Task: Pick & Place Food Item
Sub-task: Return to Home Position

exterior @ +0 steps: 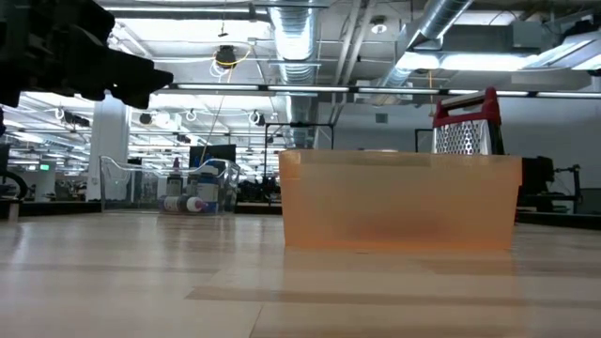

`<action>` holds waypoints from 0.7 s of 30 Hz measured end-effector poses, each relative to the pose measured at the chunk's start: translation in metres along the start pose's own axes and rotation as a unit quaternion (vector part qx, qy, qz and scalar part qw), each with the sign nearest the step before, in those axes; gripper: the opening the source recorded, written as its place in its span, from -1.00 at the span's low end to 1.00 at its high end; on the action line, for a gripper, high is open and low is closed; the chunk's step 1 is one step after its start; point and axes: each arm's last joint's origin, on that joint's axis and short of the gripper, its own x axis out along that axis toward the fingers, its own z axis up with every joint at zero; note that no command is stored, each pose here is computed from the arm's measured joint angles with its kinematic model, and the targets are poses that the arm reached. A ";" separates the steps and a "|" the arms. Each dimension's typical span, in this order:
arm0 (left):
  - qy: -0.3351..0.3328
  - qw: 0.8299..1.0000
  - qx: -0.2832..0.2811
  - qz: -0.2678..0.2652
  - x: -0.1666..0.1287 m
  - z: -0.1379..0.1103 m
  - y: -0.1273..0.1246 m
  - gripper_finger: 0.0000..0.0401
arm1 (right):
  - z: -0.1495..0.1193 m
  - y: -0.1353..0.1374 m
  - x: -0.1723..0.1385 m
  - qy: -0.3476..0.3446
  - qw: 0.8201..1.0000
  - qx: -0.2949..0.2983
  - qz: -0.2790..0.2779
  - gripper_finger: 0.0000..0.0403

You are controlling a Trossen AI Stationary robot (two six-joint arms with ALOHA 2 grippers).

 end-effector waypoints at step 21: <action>0.032 0.998 -0.049 -0.029 0.002 -0.007 -0.005 -0.04 | -0.053 -0.034 0.000 0.040 0.995 0.063 0.064 -0.12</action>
